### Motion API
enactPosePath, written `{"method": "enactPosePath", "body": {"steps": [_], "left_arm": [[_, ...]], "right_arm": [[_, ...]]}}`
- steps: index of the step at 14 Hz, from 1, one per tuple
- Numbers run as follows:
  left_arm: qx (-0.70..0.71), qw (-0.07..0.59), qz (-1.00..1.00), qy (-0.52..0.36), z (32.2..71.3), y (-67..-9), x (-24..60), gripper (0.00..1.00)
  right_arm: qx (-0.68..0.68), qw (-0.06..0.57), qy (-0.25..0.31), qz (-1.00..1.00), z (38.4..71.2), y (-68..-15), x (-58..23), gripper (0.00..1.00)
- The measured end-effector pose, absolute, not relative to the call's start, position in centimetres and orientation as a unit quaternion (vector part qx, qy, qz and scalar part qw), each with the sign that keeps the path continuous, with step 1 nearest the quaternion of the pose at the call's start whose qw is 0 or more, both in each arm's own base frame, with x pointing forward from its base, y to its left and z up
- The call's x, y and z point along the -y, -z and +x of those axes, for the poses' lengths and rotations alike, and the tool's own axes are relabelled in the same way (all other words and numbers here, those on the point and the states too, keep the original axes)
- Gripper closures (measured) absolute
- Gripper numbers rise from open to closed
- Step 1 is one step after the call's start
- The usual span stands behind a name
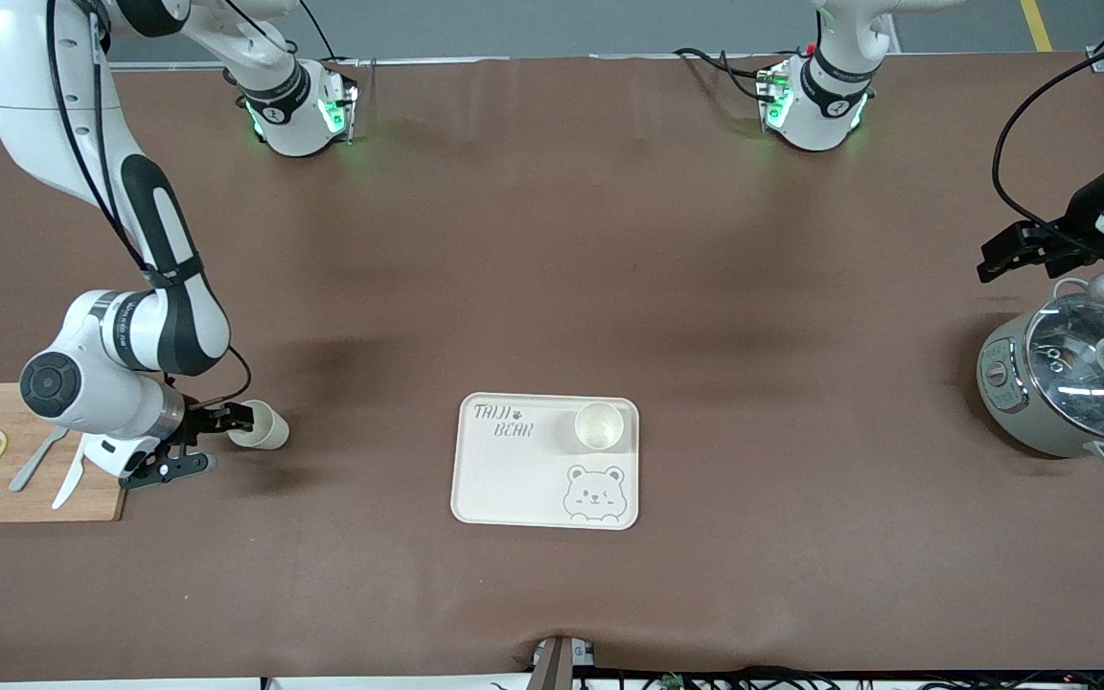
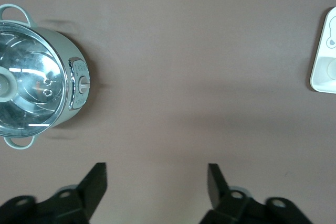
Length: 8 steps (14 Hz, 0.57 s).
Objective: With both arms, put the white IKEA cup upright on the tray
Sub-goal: 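Close the right gripper on the cup rim and lift it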
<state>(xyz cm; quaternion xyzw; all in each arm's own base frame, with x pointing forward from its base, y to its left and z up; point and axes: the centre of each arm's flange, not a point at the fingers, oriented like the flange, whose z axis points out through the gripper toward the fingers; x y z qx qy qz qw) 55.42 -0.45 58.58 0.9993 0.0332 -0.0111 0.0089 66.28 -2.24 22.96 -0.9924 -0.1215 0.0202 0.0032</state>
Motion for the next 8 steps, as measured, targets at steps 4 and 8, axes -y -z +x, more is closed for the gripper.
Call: {"method": "enactPosePath", "body": {"steps": [4,8], "left_arm": [[-0.03,0.009,0.999,0.008,55.49,-58.6,0.46,0.0],[-0.029,0.009,1.0,0.006,55.55,-58.6,0.46,0.0]], "right_arm": [[0.111,0.015,-0.017,-0.994,66.29,-22.95,2.17,0.12],[0.107,0.019,-0.016,-0.994,66.28,-22.94,2.14,0.42]]}}
